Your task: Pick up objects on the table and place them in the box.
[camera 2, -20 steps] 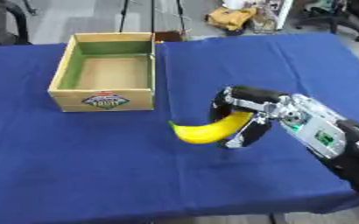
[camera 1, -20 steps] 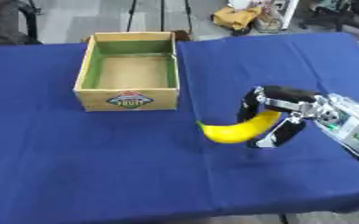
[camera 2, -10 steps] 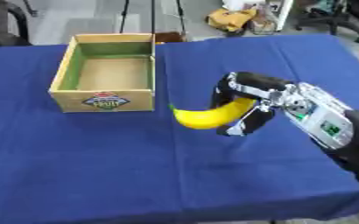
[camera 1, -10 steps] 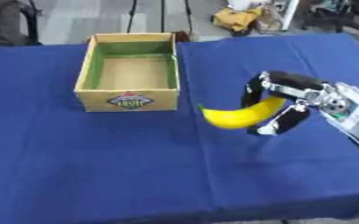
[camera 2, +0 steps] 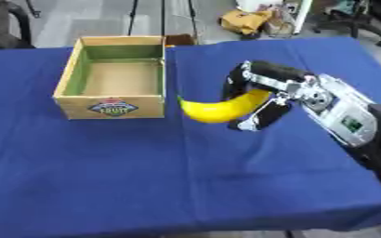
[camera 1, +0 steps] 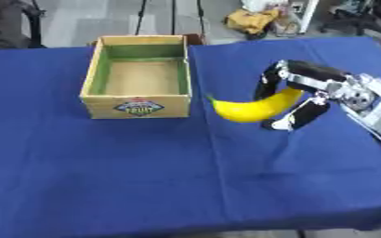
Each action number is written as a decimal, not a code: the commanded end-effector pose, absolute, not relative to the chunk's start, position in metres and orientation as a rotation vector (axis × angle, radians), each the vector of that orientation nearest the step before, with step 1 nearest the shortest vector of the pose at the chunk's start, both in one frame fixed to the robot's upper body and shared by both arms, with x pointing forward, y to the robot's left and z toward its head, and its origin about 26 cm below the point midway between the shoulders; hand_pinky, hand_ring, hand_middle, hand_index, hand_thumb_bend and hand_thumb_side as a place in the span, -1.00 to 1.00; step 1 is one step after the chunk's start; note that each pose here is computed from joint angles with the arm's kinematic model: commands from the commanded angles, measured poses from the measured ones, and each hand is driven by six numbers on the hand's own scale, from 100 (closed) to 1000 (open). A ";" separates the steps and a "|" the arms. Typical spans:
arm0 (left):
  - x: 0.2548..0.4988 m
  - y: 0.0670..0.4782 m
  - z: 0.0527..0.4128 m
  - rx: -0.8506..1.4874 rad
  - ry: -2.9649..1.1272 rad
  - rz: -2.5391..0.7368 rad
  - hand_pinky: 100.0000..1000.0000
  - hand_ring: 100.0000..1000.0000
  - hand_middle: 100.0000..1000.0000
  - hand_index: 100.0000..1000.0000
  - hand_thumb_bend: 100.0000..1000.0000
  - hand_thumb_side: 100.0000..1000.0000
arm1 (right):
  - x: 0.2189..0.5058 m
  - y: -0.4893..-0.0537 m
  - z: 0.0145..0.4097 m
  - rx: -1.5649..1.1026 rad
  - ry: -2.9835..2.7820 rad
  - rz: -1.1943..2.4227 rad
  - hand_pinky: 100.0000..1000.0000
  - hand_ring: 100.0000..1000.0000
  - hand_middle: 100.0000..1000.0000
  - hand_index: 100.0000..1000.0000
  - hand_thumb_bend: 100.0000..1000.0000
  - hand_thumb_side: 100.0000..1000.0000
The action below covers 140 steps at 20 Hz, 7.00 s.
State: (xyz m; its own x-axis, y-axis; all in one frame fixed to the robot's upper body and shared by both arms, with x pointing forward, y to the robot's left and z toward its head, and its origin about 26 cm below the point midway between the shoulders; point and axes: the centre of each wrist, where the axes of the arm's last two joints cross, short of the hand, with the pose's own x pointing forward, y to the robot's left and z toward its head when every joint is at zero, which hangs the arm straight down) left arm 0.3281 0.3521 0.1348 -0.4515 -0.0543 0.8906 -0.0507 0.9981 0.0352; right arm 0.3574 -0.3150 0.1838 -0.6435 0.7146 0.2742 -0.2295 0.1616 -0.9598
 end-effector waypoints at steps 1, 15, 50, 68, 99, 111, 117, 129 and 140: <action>0.328 0.356 0.145 0.085 -2.061 -0.036 0.53 0.63 0.60 0.78 1.00 0.36 | 0.359 -0.322 0.207 -0.531 -1.716 1.589 0.06 -0.14 -0.14 0.16 -0.16 -1.00; 0.330 0.350 0.147 0.056 -2.065 -0.052 0.53 0.63 0.60 0.78 1.00 0.36 | 0.376 -0.316 0.233 -0.591 -1.779 1.583 0.07 -0.14 -0.14 0.16 -0.16 -1.00; 0.341 0.319 0.163 -0.090 -2.107 -0.121 0.53 0.63 0.60 0.78 1.00 0.36 | 0.412 -0.343 0.241 -0.741 -1.757 1.455 0.06 -0.15 -0.15 0.15 -0.16 -1.00; 0.347 0.296 0.171 -0.194 -2.124 -0.158 0.53 0.63 0.60 0.78 1.00 0.37 | 0.427 -0.358 0.232 -0.782 -1.731 1.369 0.06 -0.17 -0.16 0.15 -0.16 -1.00; 0.353 0.258 0.181 -0.373 -2.105 -0.301 0.54 0.64 0.61 0.78 1.00 0.39 | 0.446 -0.365 0.219 -0.818 -1.718 1.280 0.08 -0.17 -0.16 0.14 -0.17 -1.00; 0.353 0.255 0.182 -0.389 -2.101 -0.324 0.54 0.64 0.61 0.79 1.00 0.38 | 0.450 -0.359 0.227 -0.814 -1.742 1.284 0.08 -0.16 -0.16 0.15 -0.17 -1.00; 0.353 0.251 0.184 -0.407 -2.104 -0.333 0.54 0.64 0.61 0.79 1.00 0.38 | 0.452 -0.357 0.224 -0.805 -1.739 1.285 0.08 -0.17 -0.15 0.14 -0.17 -1.00; 0.354 0.243 0.188 -0.444 -2.108 -0.346 0.54 0.64 0.62 0.79 1.00 0.39 | 0.454 -0.360 0.217 -0.807 -1.724 1.270 0.08 -0.17 -0.16 0.14 -0.17 -1.00; 0.354 0.240 0.187 -0.460 -2.106 -0.346 0.54 0.64 0.62 0.79 1.00 0.40 | 0.456 -0.362 0.207 -0.810 -1.709 1.252 0.09 -0.17 -0.15 0.15 -0.16 -1.00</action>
